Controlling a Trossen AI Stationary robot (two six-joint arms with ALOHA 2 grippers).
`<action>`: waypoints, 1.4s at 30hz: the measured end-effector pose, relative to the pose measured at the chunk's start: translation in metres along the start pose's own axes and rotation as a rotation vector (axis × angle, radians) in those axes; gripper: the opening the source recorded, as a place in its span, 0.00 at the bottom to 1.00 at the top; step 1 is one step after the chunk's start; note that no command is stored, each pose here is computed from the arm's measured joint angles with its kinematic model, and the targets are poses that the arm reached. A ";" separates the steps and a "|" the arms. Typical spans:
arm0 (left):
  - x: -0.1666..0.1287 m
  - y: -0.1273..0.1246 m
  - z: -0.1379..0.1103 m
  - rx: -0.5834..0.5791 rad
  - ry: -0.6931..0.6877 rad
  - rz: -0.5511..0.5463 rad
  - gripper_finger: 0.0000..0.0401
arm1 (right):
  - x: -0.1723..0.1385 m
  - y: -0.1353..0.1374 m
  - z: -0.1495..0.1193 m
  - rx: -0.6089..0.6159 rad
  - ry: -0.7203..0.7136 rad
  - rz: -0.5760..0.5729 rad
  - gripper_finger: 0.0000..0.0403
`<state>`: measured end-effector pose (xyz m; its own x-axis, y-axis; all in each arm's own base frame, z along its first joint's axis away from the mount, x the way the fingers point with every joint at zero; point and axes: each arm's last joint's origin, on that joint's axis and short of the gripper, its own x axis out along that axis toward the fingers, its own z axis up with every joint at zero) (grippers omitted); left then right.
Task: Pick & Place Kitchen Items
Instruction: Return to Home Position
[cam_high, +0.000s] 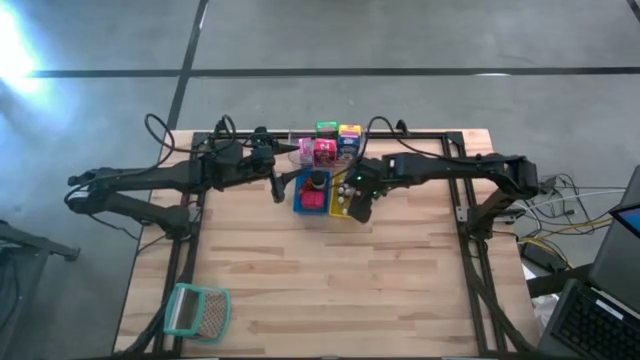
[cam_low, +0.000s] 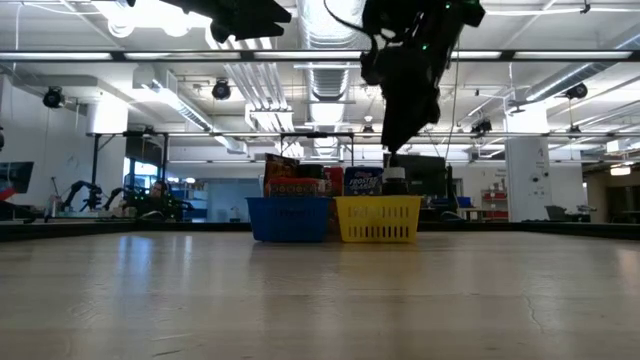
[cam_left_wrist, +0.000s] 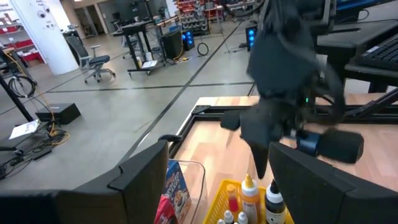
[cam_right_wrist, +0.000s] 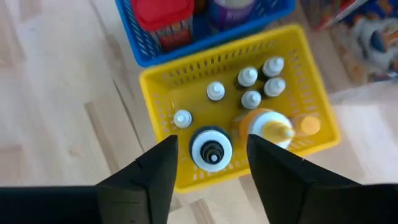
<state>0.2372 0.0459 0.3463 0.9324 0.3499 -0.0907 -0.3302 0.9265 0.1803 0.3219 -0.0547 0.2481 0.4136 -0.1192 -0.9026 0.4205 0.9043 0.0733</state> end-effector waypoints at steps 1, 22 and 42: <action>0.000 0.000 0.000 0.000 0.000 0.000 0.70 | -0.005 0.000 0.001 -0.002 -0.013 0.004 0.47; -0.054 -0.001 -0.062 -0.004 -0.026 -0.030 0.32 | -0.114 -0.016 -0.110 -0.298 -0.601 0.117 0.04; -0.081 0.006 -0.109 -0.082 -0.187 -0.095 0.01 | -0.094 -0.047 -0.194 -0.390 -1.026 0.207 0.02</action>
<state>0.1438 0.0380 0.2484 0.9683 0.2362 0.0812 -0.2436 0.9648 0.0986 0.1066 -0.0067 0.2474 0.9927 -0.0705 -0.0978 0.0586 0.9911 -0.1196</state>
